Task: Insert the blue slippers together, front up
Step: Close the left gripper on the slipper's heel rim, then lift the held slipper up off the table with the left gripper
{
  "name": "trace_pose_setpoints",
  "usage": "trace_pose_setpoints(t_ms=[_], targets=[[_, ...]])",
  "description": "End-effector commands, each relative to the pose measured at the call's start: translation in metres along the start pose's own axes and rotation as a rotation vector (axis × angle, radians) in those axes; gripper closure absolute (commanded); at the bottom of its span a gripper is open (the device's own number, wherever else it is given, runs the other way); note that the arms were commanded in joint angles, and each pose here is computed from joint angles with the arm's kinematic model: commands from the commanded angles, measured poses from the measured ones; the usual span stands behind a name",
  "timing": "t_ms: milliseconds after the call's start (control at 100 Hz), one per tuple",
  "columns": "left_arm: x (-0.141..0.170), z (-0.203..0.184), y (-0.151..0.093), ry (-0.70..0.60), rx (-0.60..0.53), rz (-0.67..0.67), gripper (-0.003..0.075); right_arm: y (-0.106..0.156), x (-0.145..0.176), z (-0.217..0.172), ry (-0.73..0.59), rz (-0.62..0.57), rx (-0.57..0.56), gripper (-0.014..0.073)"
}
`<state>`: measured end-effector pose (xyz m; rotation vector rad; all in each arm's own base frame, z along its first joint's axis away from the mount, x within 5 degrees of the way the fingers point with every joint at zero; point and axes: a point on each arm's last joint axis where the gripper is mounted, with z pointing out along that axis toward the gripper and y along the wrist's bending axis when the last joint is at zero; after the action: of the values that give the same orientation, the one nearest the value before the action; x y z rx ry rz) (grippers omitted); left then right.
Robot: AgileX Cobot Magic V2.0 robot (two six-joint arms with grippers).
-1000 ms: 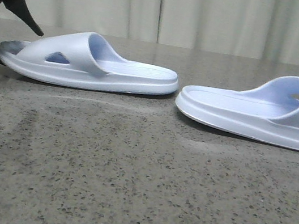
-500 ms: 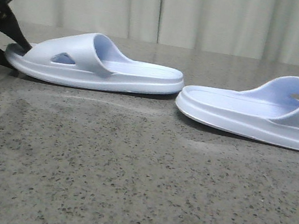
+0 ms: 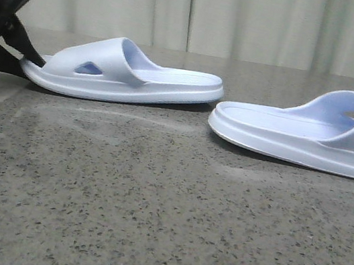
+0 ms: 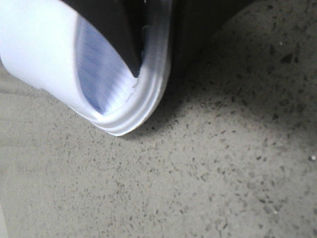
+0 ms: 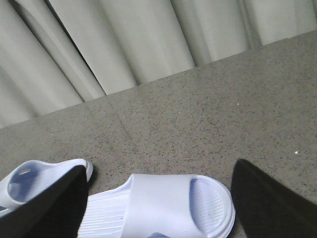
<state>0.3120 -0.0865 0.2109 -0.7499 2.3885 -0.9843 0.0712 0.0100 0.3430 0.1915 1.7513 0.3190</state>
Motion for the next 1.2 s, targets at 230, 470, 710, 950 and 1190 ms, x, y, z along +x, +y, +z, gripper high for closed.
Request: trace_pose_setpoints(t_ms=[230, 470, 710, 950, 1190], targets=[[0.005, -0.015, -0.023, 0.013, 0.163, 0.032, 0.0704, 0.004, -0.016, -0.001, -0.084, 0.006, -0.012, 0.0076], [0.011, -0.062, -0.053, -0.057, 0.304, 0.102, 0.0704, 0.004, -0.015, -0.001, -0.082, 0.006, -0.011, 0.0076], [0.019, -0.113, -0.070, -0.076, 0.448, 0.170, 0.0704, 0.004, -0.015, -0.001, -0.082, 0.006, -0.011, 0.0076], [0.017, -0.154, -0.065, -0.085, 0.533, 0.194, 0.0704, 0.004, -0.015, -0.001, -0.082, 0.006, -0.011, 0.0076], [0.022, -0.153, -0.041, -0.079, 0.497, 0.119, 0.0704, 0.004, -0.015, -0.001, -0.082, 0.006, -0.011, 0.0076]])
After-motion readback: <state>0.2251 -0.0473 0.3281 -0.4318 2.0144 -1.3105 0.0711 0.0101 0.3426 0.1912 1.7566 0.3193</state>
